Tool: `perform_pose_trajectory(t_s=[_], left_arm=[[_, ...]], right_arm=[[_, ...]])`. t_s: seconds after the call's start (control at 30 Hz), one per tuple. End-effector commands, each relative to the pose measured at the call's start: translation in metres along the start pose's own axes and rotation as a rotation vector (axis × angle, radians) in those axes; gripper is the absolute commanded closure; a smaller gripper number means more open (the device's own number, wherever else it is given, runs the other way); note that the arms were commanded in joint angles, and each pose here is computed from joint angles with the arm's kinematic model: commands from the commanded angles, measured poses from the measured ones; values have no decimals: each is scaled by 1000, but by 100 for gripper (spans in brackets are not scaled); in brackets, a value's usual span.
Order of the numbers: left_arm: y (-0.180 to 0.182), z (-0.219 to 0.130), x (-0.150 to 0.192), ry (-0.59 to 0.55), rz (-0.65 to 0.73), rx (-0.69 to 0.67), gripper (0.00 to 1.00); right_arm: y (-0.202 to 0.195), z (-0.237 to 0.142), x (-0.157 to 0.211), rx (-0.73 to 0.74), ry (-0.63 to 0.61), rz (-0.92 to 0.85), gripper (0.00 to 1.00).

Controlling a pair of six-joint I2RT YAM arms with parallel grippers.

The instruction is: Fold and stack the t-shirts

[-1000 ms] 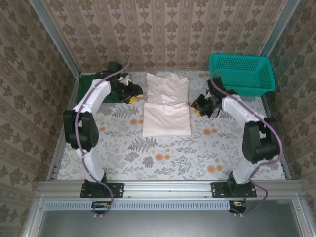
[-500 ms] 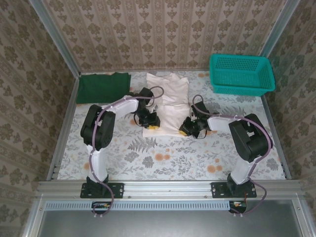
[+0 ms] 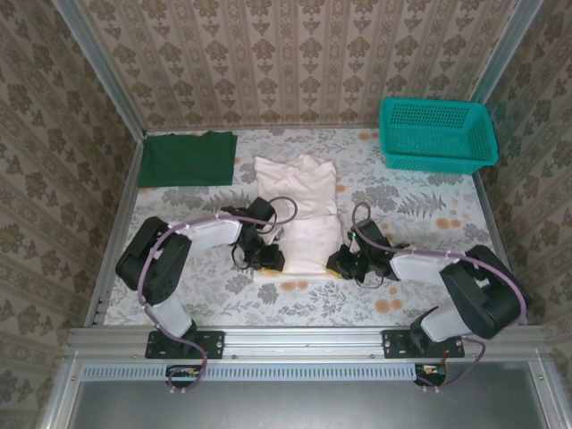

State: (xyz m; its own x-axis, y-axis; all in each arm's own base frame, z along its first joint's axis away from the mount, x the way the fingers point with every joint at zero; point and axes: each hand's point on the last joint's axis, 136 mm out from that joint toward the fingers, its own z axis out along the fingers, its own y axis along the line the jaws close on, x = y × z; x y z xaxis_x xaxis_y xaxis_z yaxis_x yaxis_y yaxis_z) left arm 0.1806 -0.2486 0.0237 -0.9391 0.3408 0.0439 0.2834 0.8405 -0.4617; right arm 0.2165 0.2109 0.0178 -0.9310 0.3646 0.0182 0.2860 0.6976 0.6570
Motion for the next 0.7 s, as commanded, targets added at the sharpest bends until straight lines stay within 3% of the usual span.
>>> perform_pose_trajectory(t_s=[0.0,0.17,0.3,0.43,0.57,0.67], left_arm=[[15,-9,32,60,-50,-79,68],[-2,-55,11,-41,-53,-42,59],[-7,-84,-23,-106,-55,13,63],[7,-92,-63,-139,-96,31,71],[23,-86,-96,-156,-125,37,72],[35,-76,-118,-149,-142,33,73]], right_arm=[[-51,-16,29,191,16,46,79],[-5,-59,13,78,-120,-28,73],[36,-83,-21,0,-242,-55,73],[64,-64,-55,23,-198,-66,78],[82,-26,-83,43,-117,-79,83],[70,-4,-103,88,-108,-37,85]])
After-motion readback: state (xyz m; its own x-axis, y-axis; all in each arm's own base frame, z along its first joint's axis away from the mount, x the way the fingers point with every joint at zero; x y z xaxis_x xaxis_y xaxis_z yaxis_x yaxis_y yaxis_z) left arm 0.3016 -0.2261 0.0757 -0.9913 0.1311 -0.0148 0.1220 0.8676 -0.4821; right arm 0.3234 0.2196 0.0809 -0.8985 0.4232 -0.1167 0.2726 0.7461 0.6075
